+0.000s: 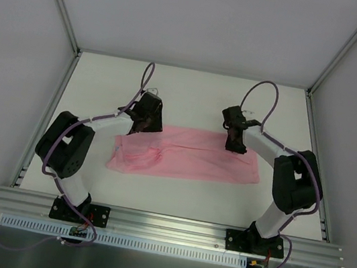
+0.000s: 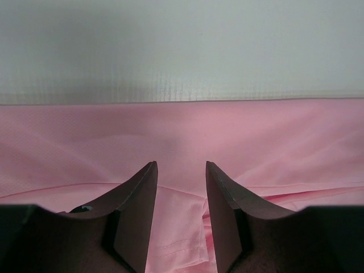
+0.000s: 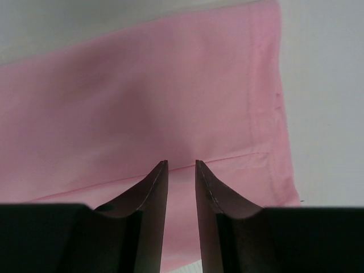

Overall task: Fold and stack the t-shirts
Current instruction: Fold the other side of the tshirt into a rectangle

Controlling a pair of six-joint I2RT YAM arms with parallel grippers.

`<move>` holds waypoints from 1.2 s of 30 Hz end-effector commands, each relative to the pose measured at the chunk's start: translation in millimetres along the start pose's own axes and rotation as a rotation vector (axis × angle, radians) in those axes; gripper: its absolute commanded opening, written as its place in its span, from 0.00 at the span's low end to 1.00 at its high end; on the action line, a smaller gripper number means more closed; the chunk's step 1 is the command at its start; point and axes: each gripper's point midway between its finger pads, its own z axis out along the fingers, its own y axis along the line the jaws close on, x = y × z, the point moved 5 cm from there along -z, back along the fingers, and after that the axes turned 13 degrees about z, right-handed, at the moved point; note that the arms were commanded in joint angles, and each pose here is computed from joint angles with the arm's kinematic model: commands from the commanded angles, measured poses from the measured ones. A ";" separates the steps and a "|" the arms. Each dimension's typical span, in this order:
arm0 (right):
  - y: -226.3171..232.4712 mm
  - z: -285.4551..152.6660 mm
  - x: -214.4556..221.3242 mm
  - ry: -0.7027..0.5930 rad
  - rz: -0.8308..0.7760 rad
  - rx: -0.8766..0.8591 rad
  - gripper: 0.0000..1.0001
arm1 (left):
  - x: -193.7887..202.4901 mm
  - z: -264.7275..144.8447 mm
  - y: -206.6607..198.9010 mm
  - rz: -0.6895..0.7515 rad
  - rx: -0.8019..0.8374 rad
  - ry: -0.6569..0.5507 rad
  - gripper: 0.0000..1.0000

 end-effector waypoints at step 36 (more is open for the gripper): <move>29.0 -32.4 -8.1 -0.105 -0.077 -0.184 0.26 | 11.3 -18.7 -4.3 -0.034 0.133 -0.068 0.55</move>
